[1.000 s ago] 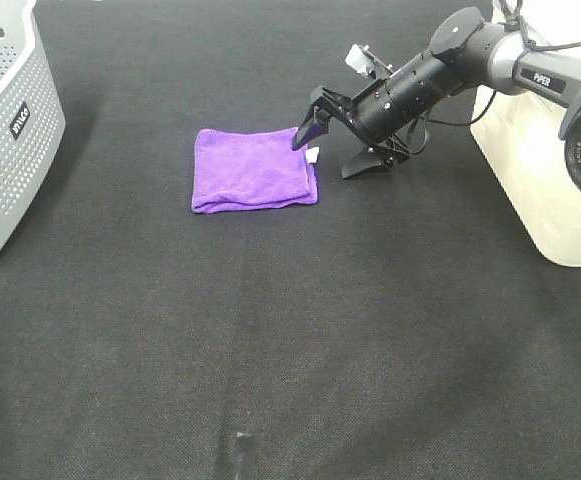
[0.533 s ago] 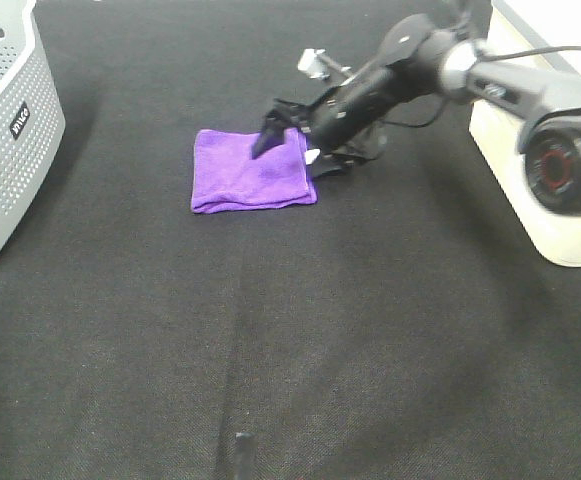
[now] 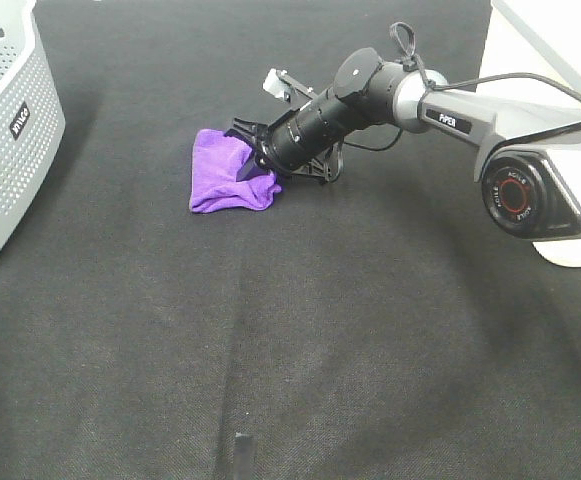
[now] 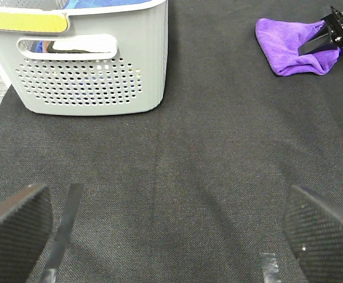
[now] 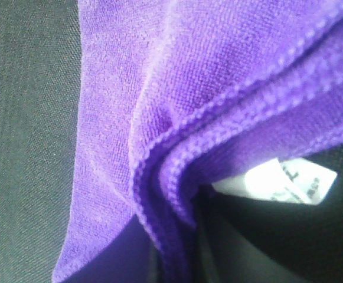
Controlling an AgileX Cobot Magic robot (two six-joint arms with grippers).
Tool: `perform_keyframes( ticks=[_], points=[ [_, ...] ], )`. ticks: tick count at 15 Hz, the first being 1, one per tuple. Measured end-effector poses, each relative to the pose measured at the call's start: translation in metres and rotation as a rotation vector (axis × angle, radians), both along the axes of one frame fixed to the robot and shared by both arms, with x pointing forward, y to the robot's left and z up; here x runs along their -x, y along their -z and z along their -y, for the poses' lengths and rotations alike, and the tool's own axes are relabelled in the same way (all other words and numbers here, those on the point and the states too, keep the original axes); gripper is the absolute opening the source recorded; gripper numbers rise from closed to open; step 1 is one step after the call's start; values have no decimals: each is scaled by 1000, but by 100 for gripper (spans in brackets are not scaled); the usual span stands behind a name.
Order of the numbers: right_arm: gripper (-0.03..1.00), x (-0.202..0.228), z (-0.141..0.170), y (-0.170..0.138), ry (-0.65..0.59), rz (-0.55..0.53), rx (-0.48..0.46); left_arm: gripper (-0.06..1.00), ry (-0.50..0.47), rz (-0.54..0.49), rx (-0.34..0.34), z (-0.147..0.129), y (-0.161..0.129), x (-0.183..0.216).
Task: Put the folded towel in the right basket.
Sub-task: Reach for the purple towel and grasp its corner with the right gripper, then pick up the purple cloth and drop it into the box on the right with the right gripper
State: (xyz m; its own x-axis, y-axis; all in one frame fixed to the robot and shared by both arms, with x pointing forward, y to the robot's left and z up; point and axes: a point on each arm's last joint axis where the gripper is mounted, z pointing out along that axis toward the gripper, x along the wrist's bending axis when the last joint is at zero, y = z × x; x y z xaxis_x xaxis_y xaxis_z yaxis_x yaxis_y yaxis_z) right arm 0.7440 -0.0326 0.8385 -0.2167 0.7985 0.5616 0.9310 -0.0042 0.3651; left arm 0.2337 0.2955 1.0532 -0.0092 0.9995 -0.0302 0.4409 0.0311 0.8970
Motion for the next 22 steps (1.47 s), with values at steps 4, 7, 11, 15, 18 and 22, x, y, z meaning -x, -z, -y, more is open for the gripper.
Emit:
perform_keyframes(
  ticks=[4, 7, 11, 15, 18, 22],
  points=[
    [9, 0, 1, -20, -56, 8, 21, 99, 0, 0, 0, 0, 0, 0],
    [9, -2, 18, -126, -128, 116, -10, 99, -3, 0, -7, -1, 0, 0],
    [9, 9, 103, -280, -23, 406, 95, 99, -4, 0, -8, -1, 0, 0],
    [9, 24, 203, -351, 215, 554, 279, 99, -4, 0, -8, -1, 0, 0],
    [9, 33, 249, -364, 318, 549, 383, 99, -4, 0, -8, -1, 0, 0],
    [9, 34, 313, -303, 390, 267, 670, 99, -4, 0, -8, -1, 0, 0]
  ],
)
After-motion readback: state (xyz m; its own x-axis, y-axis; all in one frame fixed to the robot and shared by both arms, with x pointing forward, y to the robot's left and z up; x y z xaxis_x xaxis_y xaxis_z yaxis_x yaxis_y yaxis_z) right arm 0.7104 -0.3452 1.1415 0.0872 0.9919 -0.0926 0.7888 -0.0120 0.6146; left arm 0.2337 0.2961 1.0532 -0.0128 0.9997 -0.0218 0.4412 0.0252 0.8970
